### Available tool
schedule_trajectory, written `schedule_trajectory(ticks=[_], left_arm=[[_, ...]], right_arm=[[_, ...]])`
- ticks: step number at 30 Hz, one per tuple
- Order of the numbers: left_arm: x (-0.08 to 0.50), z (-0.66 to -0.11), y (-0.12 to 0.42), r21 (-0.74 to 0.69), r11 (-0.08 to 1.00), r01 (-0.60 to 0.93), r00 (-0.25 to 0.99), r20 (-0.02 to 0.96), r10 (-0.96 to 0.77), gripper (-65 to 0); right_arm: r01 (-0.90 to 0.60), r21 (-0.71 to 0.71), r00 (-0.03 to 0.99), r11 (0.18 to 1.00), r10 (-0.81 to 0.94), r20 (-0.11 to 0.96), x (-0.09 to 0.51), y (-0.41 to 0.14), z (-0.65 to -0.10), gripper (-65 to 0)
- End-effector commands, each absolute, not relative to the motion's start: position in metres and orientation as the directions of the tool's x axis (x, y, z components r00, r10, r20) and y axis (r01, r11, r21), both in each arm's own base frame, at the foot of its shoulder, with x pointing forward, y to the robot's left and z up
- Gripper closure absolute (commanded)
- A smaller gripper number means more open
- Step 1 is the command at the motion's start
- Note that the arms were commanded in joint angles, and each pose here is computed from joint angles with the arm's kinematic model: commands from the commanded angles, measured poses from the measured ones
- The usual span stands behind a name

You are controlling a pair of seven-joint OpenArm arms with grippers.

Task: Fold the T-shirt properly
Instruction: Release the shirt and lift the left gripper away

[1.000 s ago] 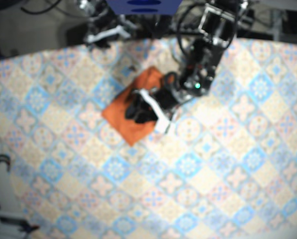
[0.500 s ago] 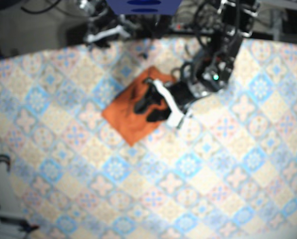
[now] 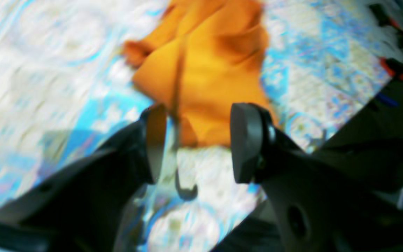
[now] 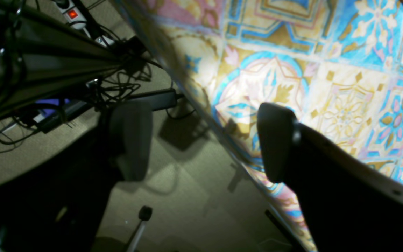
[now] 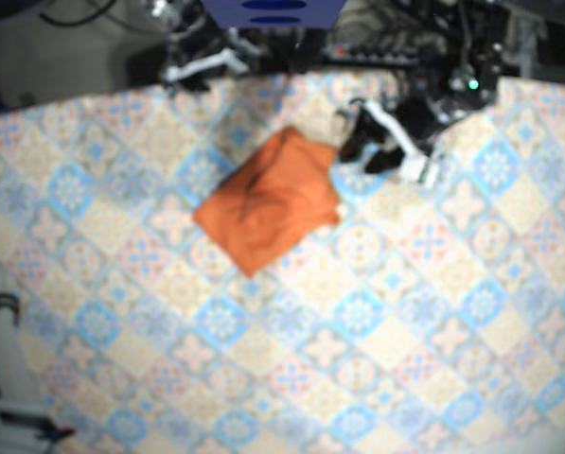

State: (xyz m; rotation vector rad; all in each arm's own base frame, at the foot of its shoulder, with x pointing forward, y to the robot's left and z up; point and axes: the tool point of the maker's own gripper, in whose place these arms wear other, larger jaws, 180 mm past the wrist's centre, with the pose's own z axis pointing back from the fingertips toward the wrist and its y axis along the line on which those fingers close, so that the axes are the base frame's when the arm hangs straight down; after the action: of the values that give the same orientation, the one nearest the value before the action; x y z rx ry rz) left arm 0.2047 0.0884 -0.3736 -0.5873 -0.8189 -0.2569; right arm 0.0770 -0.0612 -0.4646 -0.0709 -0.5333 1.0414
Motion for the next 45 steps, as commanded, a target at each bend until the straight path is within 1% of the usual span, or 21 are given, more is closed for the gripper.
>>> schedule_trajectory(ticks=[1,8,10,13,16,23,36,44,45], left_arm=[[0.207,-0.363,0.091,-0.391,0.809,0.439,0.637,0.771,0.027,-29.8],[0.197,-0.376,0.098,-0.398,0.821,0.409,0.672,0.740,0.024,-30.1],[0.193,-0.384,0.092,-0.415,0.813,0.409,0.690,0.723,0.022,-32.4],[0.187,-0.397,0.081,-0.444,0.796,0.411,0.719,0.695,0.017,-38.7],[0.182,-0.414,0.073,-0.471,0.783,0.405,0.750,0.661,0.009,-41.2],[0.187,-0.431,0.055,-0.516,0.762,0.391,0.758,0.650,0.051,-41.0],[0.197,-0.422,0.041,-0.541,0.748,0.385,0.740,0.665,0.101,-41.0],[0.218,-0.410,0.033,-0.539,0.738,0.405,0.707,0.697,0.121,-40.9],[0.220,-0.409,0.033,-0.537,0.738,0.409,0.703,0.701,0.120,-40.1]], right_arm=[[-0.798,-0.308,0.386,0.519,0.831,0.401,0.077,-0.059,-0.461,-45.0],[-0.798,-0.308,0.386,0.519,0.831,0.401,0.077,-0.059,-0.461,-45.1],[-0.798,-0.308,0.386,0.519,0.831,0.401,0.077,-0.059,-0.461,-45.1],[-0.798,-0.308,0.386,0.519,0.831,0.401,0.077,-0.059,-0.461,-45.1],[-0.798,-0.308,0.386,0.519,0.831,0.401,0.077,-0.059,-0.461,-45.1],[-0.798,-0.308,0.385,0.518,0.831,0.400,0.078,-0.059,-0.461,-45.1],[-0.798,-0.308,0.385,0.518,0.831,0.400,0.078,-0.059,-0.461,-44.9],[-0.798,-0.308,0.385,0.518,0.831,0.400,0.078,-0.059,-0.461,-44.9],[-0.798,-0.308,0.385,0.518,0.831,0.400,0.078,-0.059,-0.461,-44.9]])
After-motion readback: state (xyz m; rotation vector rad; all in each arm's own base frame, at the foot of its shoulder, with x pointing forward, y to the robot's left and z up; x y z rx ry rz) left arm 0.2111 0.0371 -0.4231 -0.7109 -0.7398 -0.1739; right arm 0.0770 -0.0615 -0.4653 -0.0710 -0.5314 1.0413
